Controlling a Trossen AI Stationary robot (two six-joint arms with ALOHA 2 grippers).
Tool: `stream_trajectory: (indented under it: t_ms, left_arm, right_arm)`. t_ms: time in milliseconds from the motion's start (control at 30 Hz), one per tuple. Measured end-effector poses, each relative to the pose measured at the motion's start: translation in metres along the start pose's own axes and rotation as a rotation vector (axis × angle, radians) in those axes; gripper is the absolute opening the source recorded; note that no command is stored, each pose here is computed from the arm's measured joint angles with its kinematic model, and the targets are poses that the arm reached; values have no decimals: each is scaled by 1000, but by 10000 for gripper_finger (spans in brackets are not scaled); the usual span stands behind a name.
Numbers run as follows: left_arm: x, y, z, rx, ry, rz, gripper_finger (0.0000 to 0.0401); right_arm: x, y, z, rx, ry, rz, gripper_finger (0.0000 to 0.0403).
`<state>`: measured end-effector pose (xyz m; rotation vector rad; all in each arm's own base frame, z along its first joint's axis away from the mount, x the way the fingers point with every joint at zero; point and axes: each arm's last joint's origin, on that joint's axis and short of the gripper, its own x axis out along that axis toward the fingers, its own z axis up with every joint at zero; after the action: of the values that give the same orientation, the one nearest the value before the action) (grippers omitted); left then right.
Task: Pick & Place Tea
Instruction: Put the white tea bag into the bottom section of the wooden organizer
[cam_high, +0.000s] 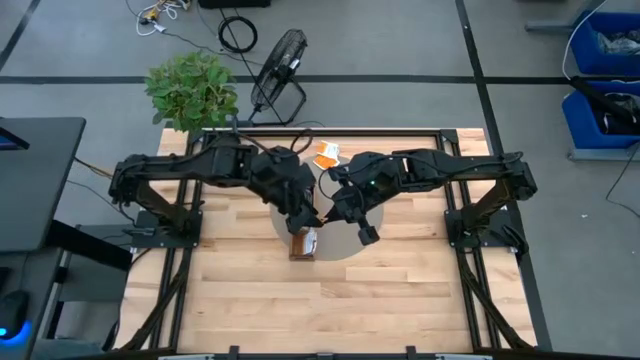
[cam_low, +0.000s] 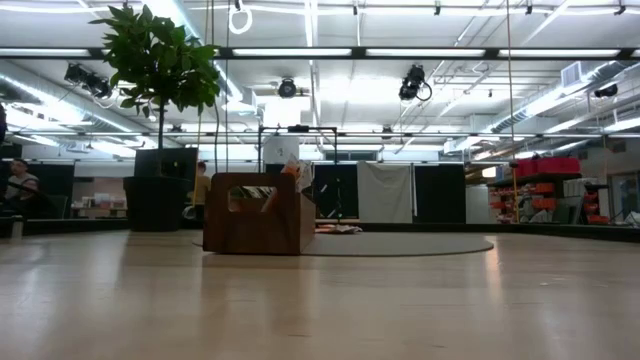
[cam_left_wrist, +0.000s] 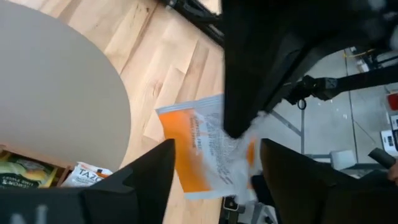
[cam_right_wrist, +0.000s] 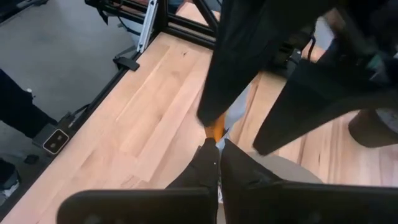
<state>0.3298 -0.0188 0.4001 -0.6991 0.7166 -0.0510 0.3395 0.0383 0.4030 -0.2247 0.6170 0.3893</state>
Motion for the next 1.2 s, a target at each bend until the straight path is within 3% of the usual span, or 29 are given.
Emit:
stream_trajectory:
  t_ms: [667, 933, 1200]
  left_arm:
    - [0, -2, -1, 71, 2, -14, 15]
    - [4, -16, -11, 56, -36, 41, 4]
    - [7, -25, -22, 4, -70, 110, 3]
  right_arm:
    - [0, -1, -2, 9, 20, -17, 0]
    - [0, 0, -2, 40, 25, -10, 18]
    - [-5, 1, -4, 74, 41, -9, 110]
